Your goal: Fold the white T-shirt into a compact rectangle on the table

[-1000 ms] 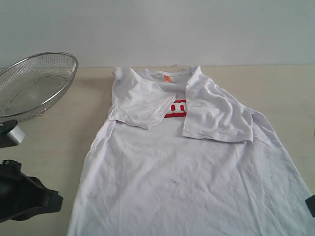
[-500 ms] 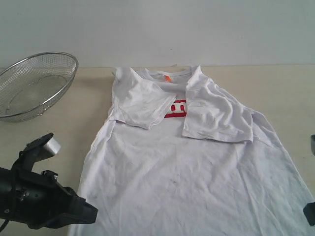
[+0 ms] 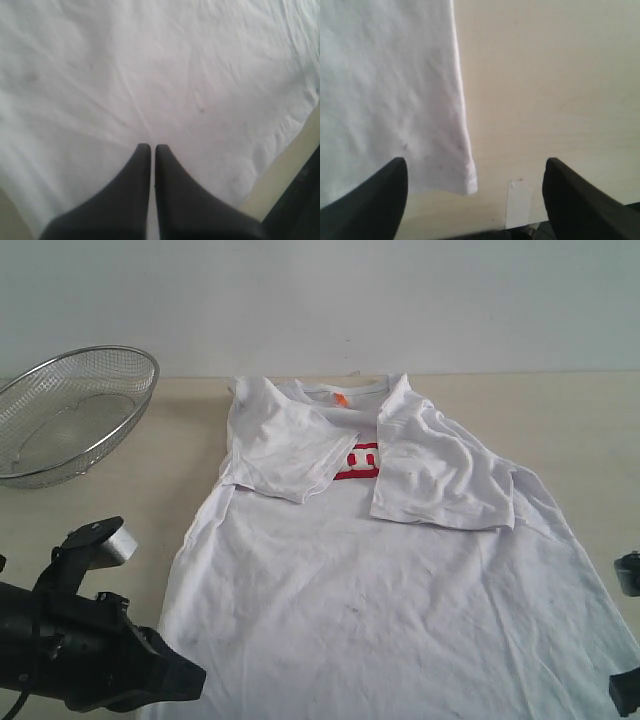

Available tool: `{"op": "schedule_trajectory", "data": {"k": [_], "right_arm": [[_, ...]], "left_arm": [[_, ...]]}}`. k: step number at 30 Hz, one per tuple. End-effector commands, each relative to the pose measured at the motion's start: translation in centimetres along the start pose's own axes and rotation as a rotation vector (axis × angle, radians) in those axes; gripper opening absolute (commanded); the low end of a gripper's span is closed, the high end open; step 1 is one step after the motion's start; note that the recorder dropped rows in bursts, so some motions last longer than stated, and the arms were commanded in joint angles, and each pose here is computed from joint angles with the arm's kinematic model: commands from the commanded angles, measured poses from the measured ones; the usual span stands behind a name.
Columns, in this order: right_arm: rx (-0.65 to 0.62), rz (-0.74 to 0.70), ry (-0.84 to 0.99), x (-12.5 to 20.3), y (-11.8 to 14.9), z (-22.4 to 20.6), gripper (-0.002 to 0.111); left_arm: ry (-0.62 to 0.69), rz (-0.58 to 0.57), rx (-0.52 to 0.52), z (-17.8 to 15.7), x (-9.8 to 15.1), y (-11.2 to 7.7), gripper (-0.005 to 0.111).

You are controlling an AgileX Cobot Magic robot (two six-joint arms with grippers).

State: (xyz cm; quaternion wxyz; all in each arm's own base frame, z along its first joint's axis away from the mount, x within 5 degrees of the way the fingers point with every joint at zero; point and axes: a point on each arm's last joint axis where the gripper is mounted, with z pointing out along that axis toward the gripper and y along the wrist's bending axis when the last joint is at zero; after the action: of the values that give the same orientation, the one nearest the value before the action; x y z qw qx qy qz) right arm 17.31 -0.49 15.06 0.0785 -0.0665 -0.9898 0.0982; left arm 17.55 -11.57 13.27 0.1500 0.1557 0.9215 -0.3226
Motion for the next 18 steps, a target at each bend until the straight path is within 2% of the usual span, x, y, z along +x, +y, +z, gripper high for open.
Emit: {"op": "schedule_trajectory", "data": {"k": [1,3,8,18], "right_arm": [[-0.008,0.0,-0.01,-0.8,0.3,0.6,0.067],[-0.027,0.007,-0.026,-1.1,0.5,0.9,0.067],[-0.054,0.017,-0.037,-1.6,1.0,1.5,0.056],[-0.079,0.034,0.001,-2.2,1.6,2.9,0.056]], "left_arm": [[-0.003,-0.005,-0.003,0.1,0.1,0.0,0.004],[-0.005,-0.005,-0.009,0.1,0.1,0.0,0.004],[-0.008,-0.005,-0.024,0.1,0.0,0.2,0.004],[-0.01,-0.003,-0.029,0.1,0.0,0.2,0.004]]}}
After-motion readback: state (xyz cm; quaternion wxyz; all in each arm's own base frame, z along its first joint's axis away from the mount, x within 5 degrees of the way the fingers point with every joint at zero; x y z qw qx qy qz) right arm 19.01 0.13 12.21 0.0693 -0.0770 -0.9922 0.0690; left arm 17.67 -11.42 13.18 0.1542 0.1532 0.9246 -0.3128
